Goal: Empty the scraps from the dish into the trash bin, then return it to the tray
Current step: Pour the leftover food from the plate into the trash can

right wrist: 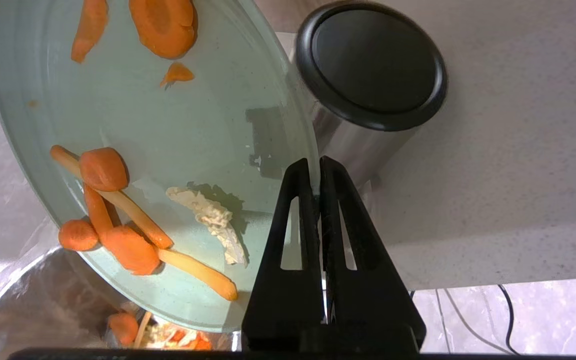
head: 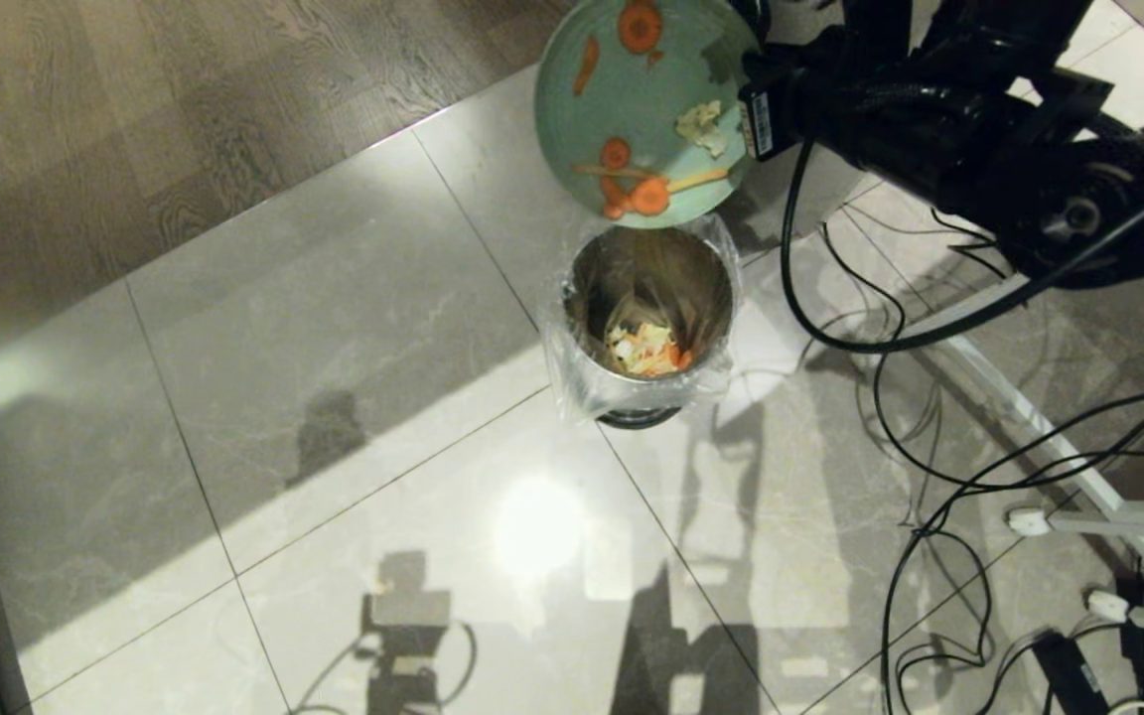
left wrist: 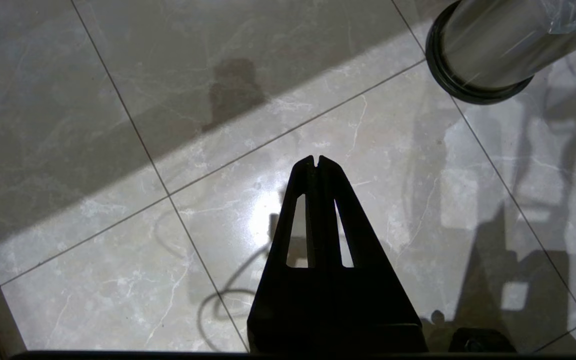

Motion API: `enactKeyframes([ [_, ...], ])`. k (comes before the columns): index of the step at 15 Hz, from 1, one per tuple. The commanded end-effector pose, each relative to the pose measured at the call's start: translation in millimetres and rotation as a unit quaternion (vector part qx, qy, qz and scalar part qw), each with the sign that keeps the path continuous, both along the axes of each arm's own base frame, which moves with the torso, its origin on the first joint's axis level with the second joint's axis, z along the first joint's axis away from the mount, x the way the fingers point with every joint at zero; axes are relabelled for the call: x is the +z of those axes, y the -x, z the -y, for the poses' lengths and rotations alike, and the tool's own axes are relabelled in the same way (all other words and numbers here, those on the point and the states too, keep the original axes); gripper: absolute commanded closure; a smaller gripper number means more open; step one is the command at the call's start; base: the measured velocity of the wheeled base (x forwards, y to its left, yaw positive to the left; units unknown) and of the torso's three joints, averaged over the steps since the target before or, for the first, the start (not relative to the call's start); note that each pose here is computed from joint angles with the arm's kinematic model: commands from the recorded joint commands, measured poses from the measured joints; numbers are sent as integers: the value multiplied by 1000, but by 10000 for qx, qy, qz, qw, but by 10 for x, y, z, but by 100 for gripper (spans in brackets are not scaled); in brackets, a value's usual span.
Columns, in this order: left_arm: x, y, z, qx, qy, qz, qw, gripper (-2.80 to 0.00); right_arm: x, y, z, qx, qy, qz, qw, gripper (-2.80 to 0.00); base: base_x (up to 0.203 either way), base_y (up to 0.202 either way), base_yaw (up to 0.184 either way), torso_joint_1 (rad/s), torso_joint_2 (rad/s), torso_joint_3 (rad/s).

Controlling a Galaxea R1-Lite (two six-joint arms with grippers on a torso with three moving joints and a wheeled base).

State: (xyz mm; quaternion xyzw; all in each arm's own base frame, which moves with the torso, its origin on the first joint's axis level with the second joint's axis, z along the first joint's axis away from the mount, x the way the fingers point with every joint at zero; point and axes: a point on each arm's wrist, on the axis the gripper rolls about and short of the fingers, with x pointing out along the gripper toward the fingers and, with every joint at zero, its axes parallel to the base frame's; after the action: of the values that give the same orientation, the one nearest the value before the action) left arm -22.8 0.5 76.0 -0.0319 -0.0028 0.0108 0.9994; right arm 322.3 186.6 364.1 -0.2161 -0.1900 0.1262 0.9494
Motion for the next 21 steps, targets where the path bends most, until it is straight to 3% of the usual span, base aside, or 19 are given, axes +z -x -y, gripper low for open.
enactKeyframes([
  [1,1,-1,0,-1,3,-1,10000,0,-31,8,-7,-28,109,82,9999,0,0,0,0,0,0,0],
  [8,1,-1,0,0,3,-1,10000,0,-158,35,22,-83,445,325,9984,0,0,0,0,0,0,0],
  [17,1,-1,0,-1,3,-1,10000,0,-166,-43,174,116,1148,1240,9855,0,0,0,0,0,0,0],
  [21,1,-1,0,7,3,-1,10000,0,-169,-39,183,123,1222,1457,9817,0,0,0,0,0,0,0],
])
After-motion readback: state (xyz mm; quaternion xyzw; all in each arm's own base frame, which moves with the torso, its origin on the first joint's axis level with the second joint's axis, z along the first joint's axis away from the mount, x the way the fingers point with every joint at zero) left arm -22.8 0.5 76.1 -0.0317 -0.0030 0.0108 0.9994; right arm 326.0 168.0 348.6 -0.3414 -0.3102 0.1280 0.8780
